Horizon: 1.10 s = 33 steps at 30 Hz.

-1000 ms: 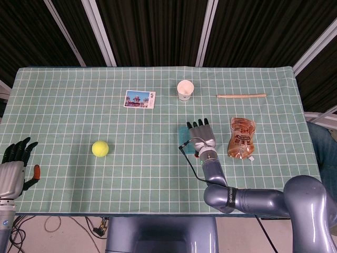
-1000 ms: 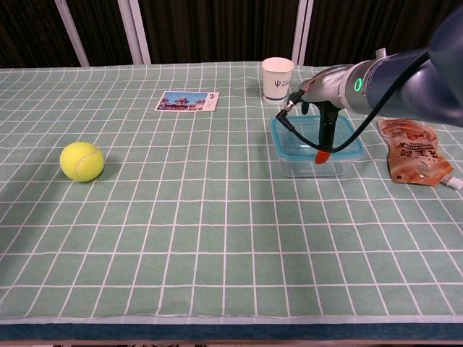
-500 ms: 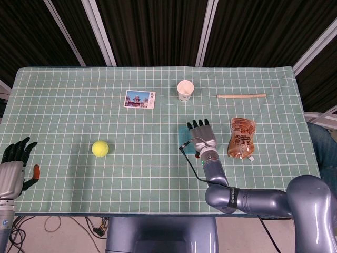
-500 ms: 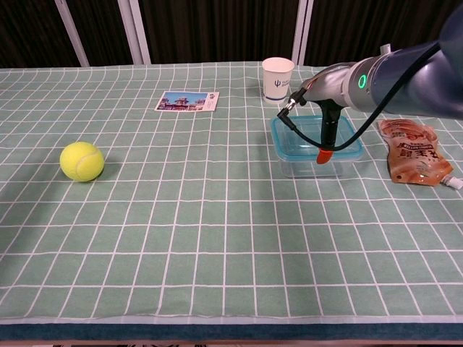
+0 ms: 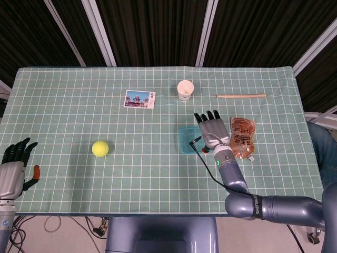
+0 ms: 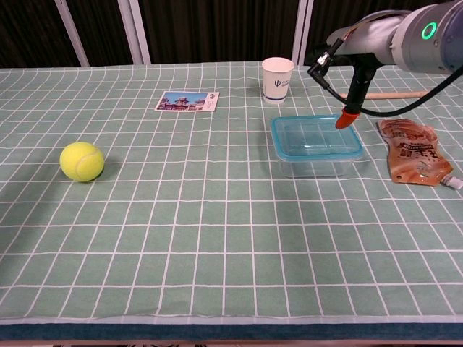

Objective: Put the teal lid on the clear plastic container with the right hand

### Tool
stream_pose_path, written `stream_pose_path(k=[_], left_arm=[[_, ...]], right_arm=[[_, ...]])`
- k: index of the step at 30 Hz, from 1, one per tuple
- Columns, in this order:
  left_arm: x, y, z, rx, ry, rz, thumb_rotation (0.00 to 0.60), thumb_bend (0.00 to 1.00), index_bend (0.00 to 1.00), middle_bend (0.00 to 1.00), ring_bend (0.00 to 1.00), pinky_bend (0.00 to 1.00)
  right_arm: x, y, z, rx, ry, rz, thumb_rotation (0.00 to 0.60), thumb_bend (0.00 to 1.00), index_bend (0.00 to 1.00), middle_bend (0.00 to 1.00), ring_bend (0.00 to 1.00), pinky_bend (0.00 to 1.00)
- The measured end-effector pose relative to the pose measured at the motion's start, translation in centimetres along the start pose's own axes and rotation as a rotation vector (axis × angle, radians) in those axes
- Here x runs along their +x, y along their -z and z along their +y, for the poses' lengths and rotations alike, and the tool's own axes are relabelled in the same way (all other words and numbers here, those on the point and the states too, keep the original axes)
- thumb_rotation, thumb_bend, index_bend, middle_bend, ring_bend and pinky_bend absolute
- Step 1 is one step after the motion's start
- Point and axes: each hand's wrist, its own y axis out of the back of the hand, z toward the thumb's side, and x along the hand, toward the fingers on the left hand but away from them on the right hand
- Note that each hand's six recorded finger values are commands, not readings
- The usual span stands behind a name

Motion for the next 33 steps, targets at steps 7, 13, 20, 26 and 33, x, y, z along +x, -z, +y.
stream_pose_path(k=[7,13,20,26,33], left_arm=[[0.0,0.2,0.0,-0.01,0.007,0.016,0.6,0.56,0.12,0.0,0.0,0.0],[0.0,0.2,-0.1,-0.014,0.013,0.021,0.6,0.56,0.12,0.0,0.0,0.0],[-0.1,0.2,-0.2,-0.014,0.021,0.023,0.6,0.56,0.13,0.0,0.0,0.0],[-0.1,0.2,-0.3,-0.013,0.025,0.025,0.6,0.56,0.13,0.0,0.0,0.0],[-0.1,0.2,-0.4,-0.013,0.027,0.027,0.6,0.56,0.13,0.0,0.0,0.0]], right_arm=[[0.2,1.0,0.7,-0.125,0.113,0.065,0.6,0.37,0.41,0.2,0.0,0.0],[-0.3,1.7,-0.1,-0.147,0.134,0.076,0.6,0.43,0.5,0.2,0.0,0.0],[-0.2,2.6,-1.3,-0.171,0.134,0.071,0.6,0.49,0.5,0.2,0.0,0.0],[0.1,3.9,-2.3,-0.182,0.131,0.066,0.6,0.53,0.52,0.2,0.0,0.0],[0.2,4.3,-3.6,-0.16,0.116,0.07,0.6,0.53,0.57,0.19,0.0,0.0]])
